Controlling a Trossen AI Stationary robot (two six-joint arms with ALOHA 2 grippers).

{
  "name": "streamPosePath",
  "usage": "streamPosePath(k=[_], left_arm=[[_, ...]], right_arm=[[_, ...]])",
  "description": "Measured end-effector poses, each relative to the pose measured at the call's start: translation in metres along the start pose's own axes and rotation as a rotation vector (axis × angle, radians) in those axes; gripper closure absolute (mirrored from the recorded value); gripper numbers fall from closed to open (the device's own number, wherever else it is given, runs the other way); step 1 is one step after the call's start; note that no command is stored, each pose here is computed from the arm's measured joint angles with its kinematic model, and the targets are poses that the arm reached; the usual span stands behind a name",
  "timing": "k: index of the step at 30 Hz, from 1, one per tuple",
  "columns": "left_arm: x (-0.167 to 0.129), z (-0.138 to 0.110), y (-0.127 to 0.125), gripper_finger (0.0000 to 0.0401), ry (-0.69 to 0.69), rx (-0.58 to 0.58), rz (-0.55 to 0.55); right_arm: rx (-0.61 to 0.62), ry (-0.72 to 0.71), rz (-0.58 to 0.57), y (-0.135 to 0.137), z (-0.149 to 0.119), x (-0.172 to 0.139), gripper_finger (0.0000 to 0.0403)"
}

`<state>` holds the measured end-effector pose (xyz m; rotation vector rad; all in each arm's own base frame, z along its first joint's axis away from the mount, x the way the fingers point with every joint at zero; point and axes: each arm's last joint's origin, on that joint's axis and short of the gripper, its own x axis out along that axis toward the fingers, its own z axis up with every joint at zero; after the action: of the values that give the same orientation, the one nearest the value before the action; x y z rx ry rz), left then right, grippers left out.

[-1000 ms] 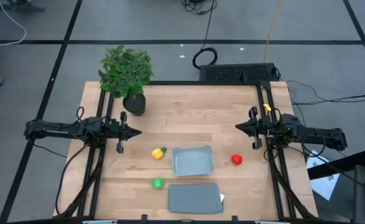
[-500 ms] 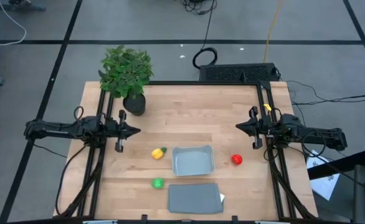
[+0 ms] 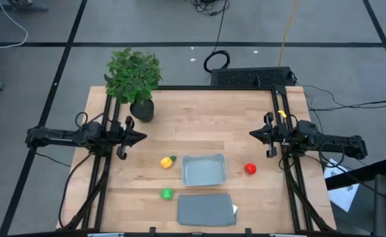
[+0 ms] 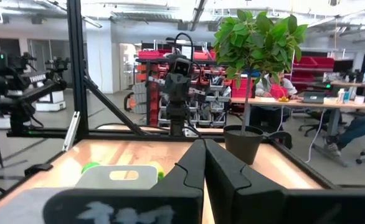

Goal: Pick and placing Produce into tupperware
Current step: Put the yellow pineapple into the gray bin

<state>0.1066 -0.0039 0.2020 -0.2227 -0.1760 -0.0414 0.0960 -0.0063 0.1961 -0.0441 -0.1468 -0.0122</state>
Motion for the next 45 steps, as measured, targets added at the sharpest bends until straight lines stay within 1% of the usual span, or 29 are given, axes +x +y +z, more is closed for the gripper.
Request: streamPosePath(k=[4,8,13,15,19,23,31,34,38,45], left_arm=[[0.000,0.002,0.000,0.0400,-0.021,0.028,0.003],[0.001,0.003,0.000,0.0400,-0.007,0.062,0.006],[0.005,0.028,-0.006,0.0400,0.027,0.154,0.012],[0.006,0.039,-0.008,0.0400,0.055,0.167,0.018],[0.011,0.052,-0.011,0.0400,0.121,0.166,0.059],[0.021,0.061,-0.013,0.0400,0.185,0.161,0.064],[0.051,0.060,-0.020,0.0400,0.314,0.168,0.030],[0.061,0.064,-0.025,0.0400,0.323,0.166,0.011],[0.073,0.068,-0.031,0.0400,0.340,0.157,0.024],[0.092,0.089,-0.042,0.0400,0.361,0.152,0.026]], right_arm=[[-0.018,0.000,0.000,0.000,0.000,0.000,0.0403],[-0.018,0.000,0.000,0.000,0.000,0.000,0.0403],[-0.018,0.000,0.000,0.000,0.000,0.000,0.0403],[-0.019,0.000,0.000,0.000,0.000,0.000,0.0403],[-0.018,0.001,0.000,0.000,0.000,0.000,0.0403],[-0.009,0.001,0.000,0.000,0.000,0.000,0.0403],[-0.012,0.001,0.000,0.000,0.000,0.000,0.0403],[-0.015,0.001,0.000,0.000,0.000,0.000,0.0403],[-0.011,0.001,0.000,0.000,0.000,0.000,0.0403],[-0.011,0.001,0.000,0.000,0.000,0.000,0.0403]])
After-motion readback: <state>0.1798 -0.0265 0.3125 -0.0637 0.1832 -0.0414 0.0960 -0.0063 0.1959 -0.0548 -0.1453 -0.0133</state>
